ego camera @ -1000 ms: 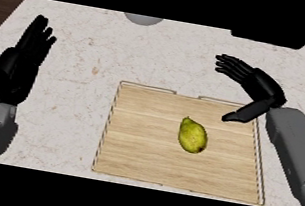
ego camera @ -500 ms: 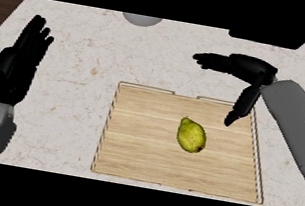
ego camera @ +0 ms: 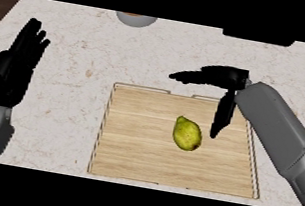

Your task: Pick the pear from the tray and place it in the pot

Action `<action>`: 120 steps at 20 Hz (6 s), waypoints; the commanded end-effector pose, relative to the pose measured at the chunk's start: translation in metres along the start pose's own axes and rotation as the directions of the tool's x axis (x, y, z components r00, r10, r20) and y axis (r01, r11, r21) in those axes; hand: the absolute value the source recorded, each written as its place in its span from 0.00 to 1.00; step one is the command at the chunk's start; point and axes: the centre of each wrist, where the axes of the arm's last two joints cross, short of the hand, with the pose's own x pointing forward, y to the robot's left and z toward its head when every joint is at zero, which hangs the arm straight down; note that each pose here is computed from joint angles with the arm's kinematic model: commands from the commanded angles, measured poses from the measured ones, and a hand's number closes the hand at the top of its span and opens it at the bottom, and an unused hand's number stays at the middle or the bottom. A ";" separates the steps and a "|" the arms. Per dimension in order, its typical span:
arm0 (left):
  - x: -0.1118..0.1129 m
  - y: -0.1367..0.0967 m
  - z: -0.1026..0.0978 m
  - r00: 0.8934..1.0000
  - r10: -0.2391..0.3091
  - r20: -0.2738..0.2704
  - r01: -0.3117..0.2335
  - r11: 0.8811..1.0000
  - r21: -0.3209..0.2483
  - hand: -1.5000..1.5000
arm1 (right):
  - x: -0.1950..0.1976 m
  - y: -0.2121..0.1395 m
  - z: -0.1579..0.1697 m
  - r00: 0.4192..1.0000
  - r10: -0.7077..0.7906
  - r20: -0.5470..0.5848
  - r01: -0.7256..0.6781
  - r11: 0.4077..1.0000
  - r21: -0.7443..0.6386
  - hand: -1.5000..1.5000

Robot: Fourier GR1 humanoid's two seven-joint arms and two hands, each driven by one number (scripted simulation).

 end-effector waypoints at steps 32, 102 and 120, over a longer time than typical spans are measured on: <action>-0.007 -0.003 0.006 1.000 -0.001 0.003 0.001 1.000 0.022 0.50 | -0.034 0.060 -0.056 0.996 0.071 -0.047 -0.062 0.983 0.170 0.00; 0.000 0.004 0.018 1.000 -0.012 -0.013 0.013 0.998 0.057 0.50 | -0.137 0.023 0.230 0.086 -0.977 -0.197 -0.988 -0.058 -0.146 1.00; -0.013 0.010 0.008 1.000 -0.001 0.008 0.001 1.000 0.028 0.50 | -0.157 0.089 0.242 0.518 -0.853 0.061 -0.762 -0.493 -0.419 0.00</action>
